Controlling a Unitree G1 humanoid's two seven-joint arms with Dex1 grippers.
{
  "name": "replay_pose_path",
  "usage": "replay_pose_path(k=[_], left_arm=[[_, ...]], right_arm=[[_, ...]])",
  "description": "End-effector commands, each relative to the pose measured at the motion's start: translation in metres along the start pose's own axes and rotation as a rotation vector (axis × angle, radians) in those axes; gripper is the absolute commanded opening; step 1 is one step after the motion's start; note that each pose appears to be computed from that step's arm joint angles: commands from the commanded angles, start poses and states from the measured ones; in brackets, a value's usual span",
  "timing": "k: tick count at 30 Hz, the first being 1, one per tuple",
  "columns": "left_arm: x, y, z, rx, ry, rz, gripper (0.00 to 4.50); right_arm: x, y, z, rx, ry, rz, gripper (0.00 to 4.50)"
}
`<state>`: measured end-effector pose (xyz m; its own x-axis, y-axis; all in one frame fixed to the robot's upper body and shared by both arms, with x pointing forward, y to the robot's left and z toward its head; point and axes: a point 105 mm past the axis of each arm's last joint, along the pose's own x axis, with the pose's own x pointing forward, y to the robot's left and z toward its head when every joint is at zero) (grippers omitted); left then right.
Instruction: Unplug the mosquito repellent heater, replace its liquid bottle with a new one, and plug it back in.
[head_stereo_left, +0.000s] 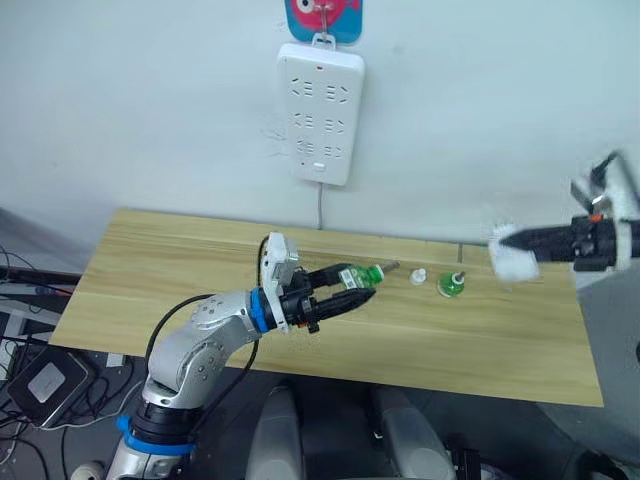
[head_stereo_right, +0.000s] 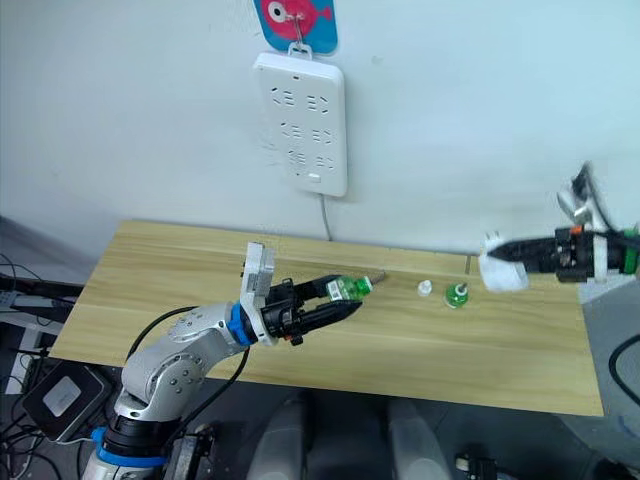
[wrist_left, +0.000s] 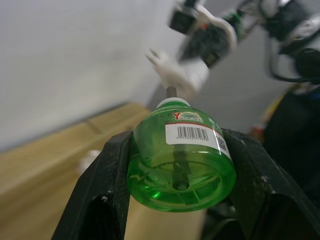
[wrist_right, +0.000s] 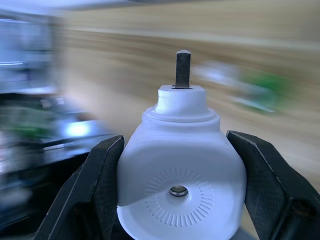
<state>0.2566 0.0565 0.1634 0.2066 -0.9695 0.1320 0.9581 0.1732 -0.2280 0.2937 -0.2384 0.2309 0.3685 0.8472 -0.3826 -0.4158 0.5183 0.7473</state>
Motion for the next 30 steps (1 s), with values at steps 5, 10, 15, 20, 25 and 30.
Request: replay_pose_path(k=[5,10,15,20,25,30], left_arm=[[0.026,-0.017,0.024,-0.041,-0.04,-0.201,2.27],[0.038,-0.011,0.023,-0.013,-0.029,-0.208,2.27],[0.051,-0.014,0.027,-0.007,-0.061,-0.235,2.27],[0.059,-0.013,0.033,0.007,-0.09,-0.245,2.27],[0.058,-0.015,0.035,0.01,-0.094,-0.259,2.27],[0.062,-0.019,0.037,0.006,-0.104,-0.278,2.27]], right_arm=[[0.009,0.054,-0.005,0.015,0.083,0.286,2.92],[0.018,0.071,-0.003,0.011,0.1,0.343,2.92],[0.022,0.076,-0.005,0.024,0.107,0.351,2.92],[0.024,0.076,-0.008,0.034,0.113,0.336,2.92],[0.024,0.074,-0.007,0.039,0.101,0.319,2.92],[0.027,0.075,-0.008,0.032,0.106,0.322,2.92]])
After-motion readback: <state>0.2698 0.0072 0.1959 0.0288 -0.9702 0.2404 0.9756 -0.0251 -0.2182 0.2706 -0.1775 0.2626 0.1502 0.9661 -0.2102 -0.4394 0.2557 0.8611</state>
